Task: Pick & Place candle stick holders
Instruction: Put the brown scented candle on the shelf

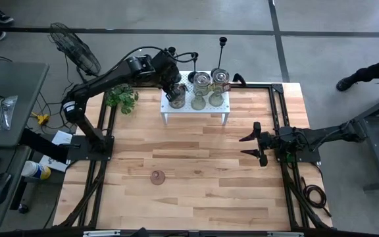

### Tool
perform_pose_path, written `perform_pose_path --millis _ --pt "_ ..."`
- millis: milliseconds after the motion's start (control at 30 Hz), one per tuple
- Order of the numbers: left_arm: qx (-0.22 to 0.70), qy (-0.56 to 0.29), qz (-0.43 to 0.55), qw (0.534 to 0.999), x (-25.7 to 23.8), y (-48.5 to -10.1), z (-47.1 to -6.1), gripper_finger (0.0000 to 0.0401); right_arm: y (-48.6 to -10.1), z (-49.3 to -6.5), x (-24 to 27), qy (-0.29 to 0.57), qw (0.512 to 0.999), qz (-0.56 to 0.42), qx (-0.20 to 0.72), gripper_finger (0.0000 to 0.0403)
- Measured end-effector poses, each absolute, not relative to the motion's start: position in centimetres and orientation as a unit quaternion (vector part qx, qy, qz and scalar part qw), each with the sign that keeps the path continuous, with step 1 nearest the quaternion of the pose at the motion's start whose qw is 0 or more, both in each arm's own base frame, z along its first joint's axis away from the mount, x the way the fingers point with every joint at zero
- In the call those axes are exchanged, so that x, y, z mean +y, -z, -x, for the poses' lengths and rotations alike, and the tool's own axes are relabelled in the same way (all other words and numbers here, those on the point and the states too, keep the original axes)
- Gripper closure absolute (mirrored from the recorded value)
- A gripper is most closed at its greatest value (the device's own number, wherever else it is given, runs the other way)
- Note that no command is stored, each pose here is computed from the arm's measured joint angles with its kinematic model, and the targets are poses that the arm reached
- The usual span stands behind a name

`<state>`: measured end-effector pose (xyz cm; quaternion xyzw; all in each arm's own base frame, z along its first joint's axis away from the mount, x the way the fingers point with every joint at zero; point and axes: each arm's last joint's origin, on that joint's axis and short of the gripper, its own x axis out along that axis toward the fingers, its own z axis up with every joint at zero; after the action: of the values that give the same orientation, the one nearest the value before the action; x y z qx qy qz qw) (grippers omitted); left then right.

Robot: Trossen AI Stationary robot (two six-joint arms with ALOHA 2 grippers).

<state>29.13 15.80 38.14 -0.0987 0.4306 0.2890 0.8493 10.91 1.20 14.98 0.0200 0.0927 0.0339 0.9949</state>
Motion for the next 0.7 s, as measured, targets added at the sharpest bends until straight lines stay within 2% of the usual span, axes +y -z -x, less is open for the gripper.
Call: perform_pose_path --millis 533,700 --pt "0.43 -0.307 0.045 0.848 16.56 -37.66 -30.11 0.0399 -14.98 -10.91 1.19 -0.034 0.995 -0.02 0.093 0.0182" --pt "0.433 -0.311 0.026 0.846 16.64 -37.7 -30.1 0.0378 -14.99 -10.91 1.2 -0.034 0.995 -0.02 0.093 0.0182"
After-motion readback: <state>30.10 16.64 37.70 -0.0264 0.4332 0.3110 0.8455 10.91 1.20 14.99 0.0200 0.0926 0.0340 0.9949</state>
